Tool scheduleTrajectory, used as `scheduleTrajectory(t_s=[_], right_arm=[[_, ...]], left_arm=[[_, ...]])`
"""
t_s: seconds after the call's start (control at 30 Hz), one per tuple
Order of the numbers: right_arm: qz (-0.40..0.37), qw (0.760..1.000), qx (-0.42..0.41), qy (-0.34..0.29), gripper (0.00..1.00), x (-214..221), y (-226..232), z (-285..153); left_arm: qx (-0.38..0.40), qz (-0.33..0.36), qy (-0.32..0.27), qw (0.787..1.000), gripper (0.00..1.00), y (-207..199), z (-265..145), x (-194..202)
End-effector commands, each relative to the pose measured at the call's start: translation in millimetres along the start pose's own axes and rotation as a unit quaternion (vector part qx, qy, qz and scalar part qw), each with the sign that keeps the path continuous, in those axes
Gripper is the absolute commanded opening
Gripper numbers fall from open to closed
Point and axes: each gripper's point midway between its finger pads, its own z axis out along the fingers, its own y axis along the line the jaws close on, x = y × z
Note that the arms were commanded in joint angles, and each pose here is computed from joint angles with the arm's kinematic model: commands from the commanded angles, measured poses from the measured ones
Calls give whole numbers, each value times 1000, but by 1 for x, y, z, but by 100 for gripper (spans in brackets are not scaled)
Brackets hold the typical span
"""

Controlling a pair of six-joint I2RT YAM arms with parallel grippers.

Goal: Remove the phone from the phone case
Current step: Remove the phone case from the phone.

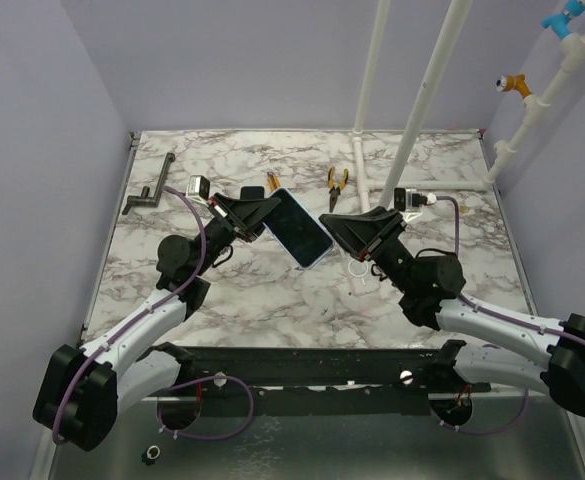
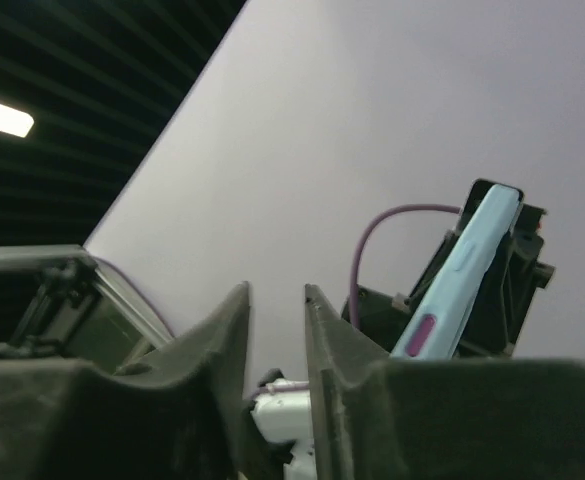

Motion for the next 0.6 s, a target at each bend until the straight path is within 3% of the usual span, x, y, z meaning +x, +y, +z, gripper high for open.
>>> scheduleTrajectory(t_s=[0.0, 0.1, 0.27, 0.4, 0.57], right_arm=[[-34, 999, 0, 27, 43, 6, 23, -10], [-54, 995, 81, 1, 60, -8, 3, -21], [-77, 979, 187, -30, 71, -24, -27, -38], [-76, 965, 248, -28, 73, -24, -50, -43], [-63, 969, 238, -15, 71, -15, -56, -35]], left_arm=[[11, 57, -41, 997, 0, -11, 1, -13], [24, 97, -48, 994, 0, -24, -2, -13], [38, 142, -51, 988, 0, -37, -2, -12], [50, 174, -48, 982, 0, -45, -3, -9], [64, 202, -48, 976, 0, -52, -6, -6]])
